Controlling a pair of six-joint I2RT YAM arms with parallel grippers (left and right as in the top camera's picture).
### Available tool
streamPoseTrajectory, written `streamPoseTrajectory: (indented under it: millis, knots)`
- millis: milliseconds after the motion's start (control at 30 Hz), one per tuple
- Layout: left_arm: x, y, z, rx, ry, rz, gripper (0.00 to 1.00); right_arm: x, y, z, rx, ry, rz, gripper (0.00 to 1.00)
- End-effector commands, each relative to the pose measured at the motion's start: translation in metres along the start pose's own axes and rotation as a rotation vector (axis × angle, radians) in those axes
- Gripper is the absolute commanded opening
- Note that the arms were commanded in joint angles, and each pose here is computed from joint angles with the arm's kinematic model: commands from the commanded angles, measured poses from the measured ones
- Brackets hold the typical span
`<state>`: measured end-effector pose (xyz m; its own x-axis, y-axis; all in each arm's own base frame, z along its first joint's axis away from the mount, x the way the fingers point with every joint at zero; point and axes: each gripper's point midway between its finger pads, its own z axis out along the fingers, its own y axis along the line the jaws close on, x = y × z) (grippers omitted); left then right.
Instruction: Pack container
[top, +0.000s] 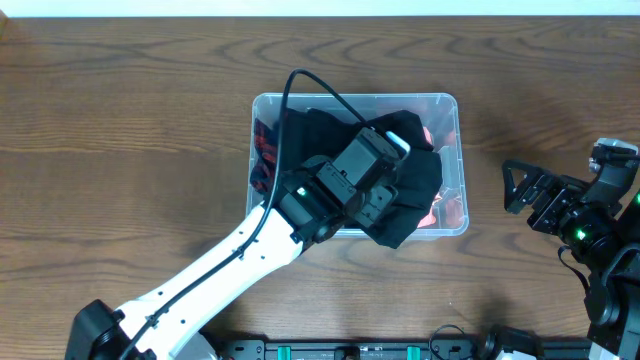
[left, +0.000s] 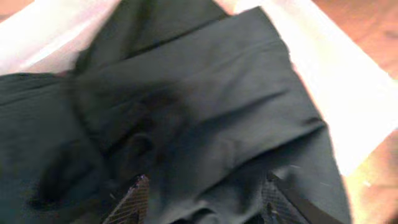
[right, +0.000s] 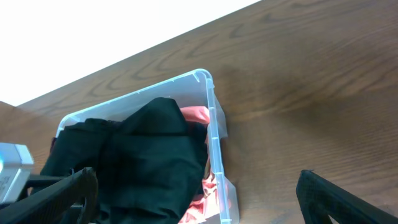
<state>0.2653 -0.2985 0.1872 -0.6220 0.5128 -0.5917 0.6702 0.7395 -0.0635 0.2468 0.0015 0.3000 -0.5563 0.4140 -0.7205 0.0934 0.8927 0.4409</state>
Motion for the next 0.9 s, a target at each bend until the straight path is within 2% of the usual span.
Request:
streamPoseTrajectory:
  millis: [0, 133, 267, 433, 667, 867]
  knots:
    - [0.021, -0.013, 0.024, 0.085, 0.082, 0.063, 0.59, -0.003, -0.001, -0.003, 0.008, -0.014, 0.002, 0.99]
    - [0.047, -0.023, 0.05, 0.156, 0.19, 0.121, 0.59, -0.004, -0.001, -0.003, 0.008, -0.014, 0.003, 0.99]
    - [0.063, -0.031, 0.057, 0.215, 0.257, 0.141, 0.59, -0.004, -0.001, -0.003, 0.008, -0.014, 0.003, 0.99]
    - [0.055, -0.035, 0.036, 0.24, 0.226, 0.167, 0.59, -0.003, -0.001, -0.003, 0.008, -0.014, 0.002, 0.99]
    - [0.026, -0.037, -0.012, 0.243, 0.068, 0.184, 0.62, -0.004, -0.001, -0.003, 0.008, -0.014, 0.003, 0.99]
    - [0.036, -0.049, -0.013, 0.321, 0.107, 0.206, 0.62, -0.004, -0.001, -0.003, 0.008, -0.014, 0.003, 0.99]
